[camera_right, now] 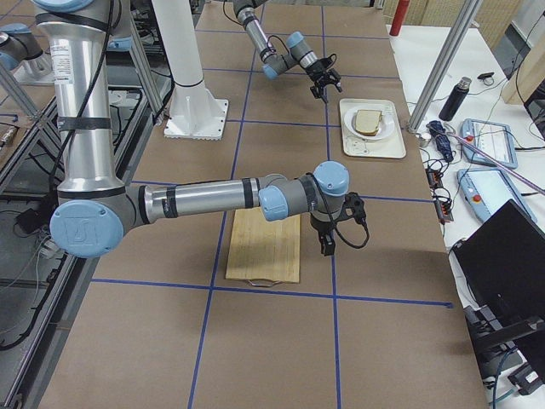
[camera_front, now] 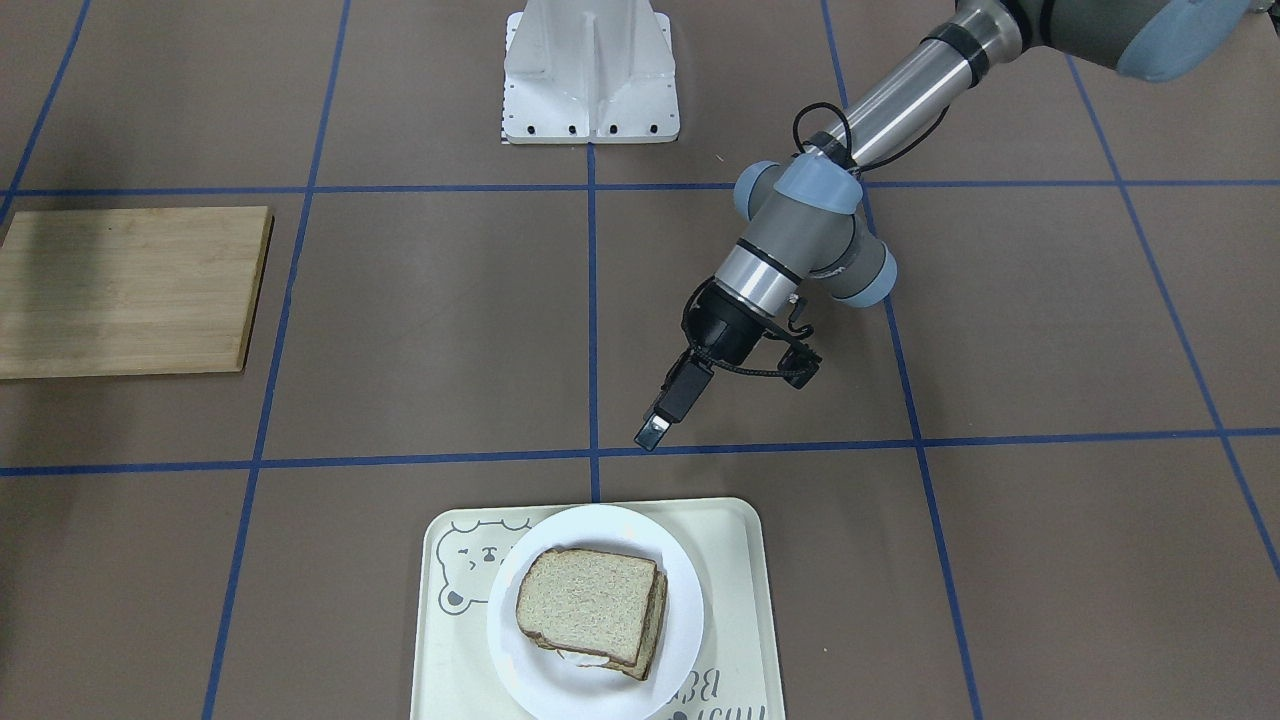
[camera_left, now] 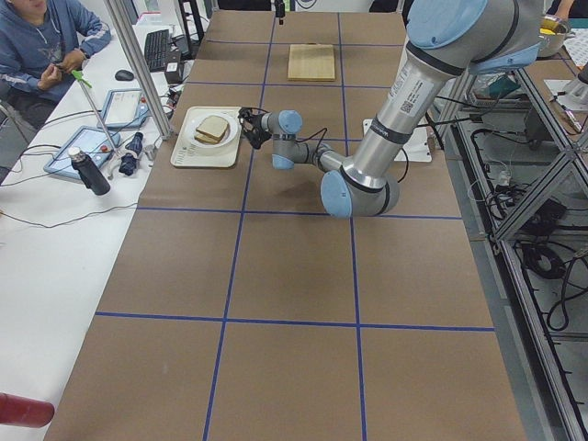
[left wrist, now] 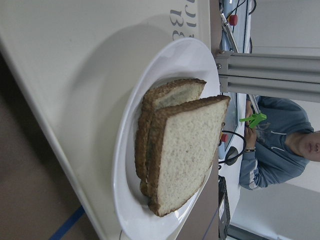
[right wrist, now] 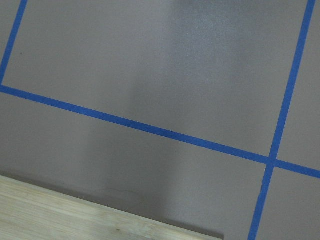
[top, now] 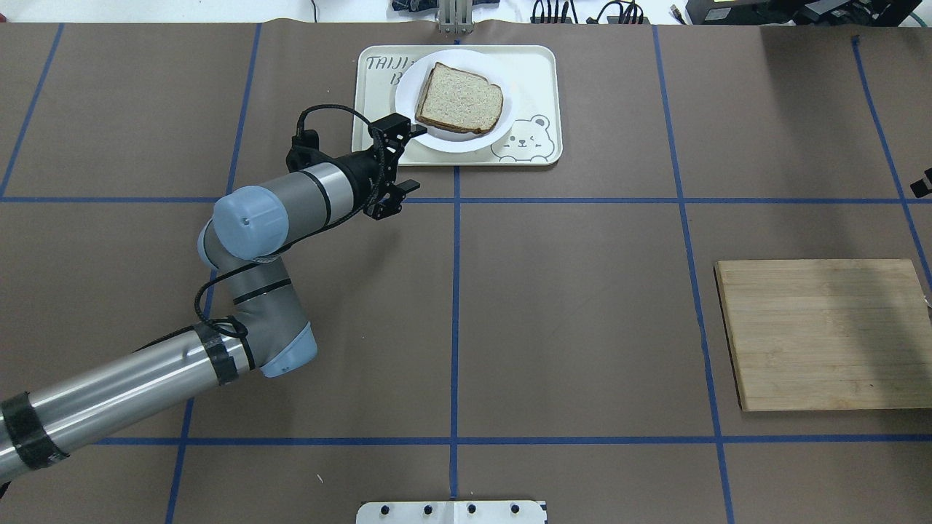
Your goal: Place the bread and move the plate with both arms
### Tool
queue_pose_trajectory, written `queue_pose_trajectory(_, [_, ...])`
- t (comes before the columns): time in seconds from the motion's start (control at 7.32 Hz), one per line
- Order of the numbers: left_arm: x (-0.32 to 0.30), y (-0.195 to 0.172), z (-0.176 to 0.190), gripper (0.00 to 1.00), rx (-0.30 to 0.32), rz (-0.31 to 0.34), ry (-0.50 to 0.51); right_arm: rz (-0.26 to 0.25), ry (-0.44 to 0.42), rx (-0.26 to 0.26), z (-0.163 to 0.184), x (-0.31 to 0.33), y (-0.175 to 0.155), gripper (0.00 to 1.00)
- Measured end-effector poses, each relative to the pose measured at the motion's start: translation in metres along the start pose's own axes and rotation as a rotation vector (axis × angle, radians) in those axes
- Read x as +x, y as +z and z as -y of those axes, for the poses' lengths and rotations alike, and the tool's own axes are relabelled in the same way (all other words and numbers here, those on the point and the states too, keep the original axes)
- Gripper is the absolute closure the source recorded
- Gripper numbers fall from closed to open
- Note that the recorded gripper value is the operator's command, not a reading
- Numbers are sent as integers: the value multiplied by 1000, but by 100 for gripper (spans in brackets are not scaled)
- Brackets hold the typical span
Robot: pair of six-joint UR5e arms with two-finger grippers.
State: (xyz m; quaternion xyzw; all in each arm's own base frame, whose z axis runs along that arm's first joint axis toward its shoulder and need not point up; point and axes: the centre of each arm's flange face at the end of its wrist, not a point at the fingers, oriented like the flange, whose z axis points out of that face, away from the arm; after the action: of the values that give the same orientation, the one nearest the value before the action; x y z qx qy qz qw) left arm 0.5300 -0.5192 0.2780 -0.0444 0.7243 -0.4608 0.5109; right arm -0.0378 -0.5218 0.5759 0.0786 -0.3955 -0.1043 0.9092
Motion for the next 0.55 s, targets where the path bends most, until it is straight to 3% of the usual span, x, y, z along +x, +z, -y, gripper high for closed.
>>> queue_pose_trajectory(0.27, [8,-43,26,2,-40,16,92,0,0,4,-1,0,-2,0])
queue_pose_trajectory(0.55, [3,-106,100,2,15,47,350,-1,-1,11,-1,-1,-6,0])
